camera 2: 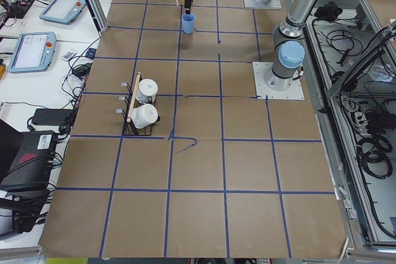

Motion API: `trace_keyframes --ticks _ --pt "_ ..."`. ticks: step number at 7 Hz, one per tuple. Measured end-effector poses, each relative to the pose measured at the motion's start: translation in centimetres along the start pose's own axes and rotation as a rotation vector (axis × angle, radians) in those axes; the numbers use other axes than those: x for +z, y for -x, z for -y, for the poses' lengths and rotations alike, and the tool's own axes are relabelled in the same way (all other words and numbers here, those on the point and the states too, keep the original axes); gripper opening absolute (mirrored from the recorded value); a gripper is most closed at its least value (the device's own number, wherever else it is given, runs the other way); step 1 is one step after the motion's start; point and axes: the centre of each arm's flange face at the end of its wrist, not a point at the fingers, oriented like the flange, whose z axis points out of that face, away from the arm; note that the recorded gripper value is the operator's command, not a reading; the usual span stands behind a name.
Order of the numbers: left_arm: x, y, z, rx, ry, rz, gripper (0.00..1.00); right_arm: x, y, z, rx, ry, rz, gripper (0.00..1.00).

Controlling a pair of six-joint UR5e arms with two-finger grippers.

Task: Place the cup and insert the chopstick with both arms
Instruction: 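Lower the pink chopstick into the blue cup with the right gripper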

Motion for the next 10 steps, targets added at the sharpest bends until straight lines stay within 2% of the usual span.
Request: trace_keyframes --ticks 2,5,6,7,8,10 --pt "-1.2 1.5 -0.4 -0.01 -0.026 -0.022 1.0 0.8 1.1 -2.5 -0.003 0.006 -0.019 0.0" --pt "-1.8 3.2 1.2 -0.037 -0.089 -0.046 1.0 2.5 0.8 -4.2 0.011 0.036 -0.045 0.0" --pt "-1.3 4.4 1.9 -0.054 -0.103 -0.044 1.0 2.7 0.8 -4.4 0.011 0.043 -0.046 0.16" --pt "-0.8 5.2 2.3 -0.055 -0.108 -0.038 1.0 2.8 0.8 -4.5 0.011 0.046 -0.046 0.72" --pt "-0.3 5.5 2.5 -0.045 -0.107 -0.035 1.0 3.0 0.7 -4.6 0.009 0.049 -0.049 0.97" --pt "0.7 5.6 2.6 -0.036 -0.11 -0.032 1.0 3.0 0.6 -4.5 0.002 0.045 -0.057 1.0"
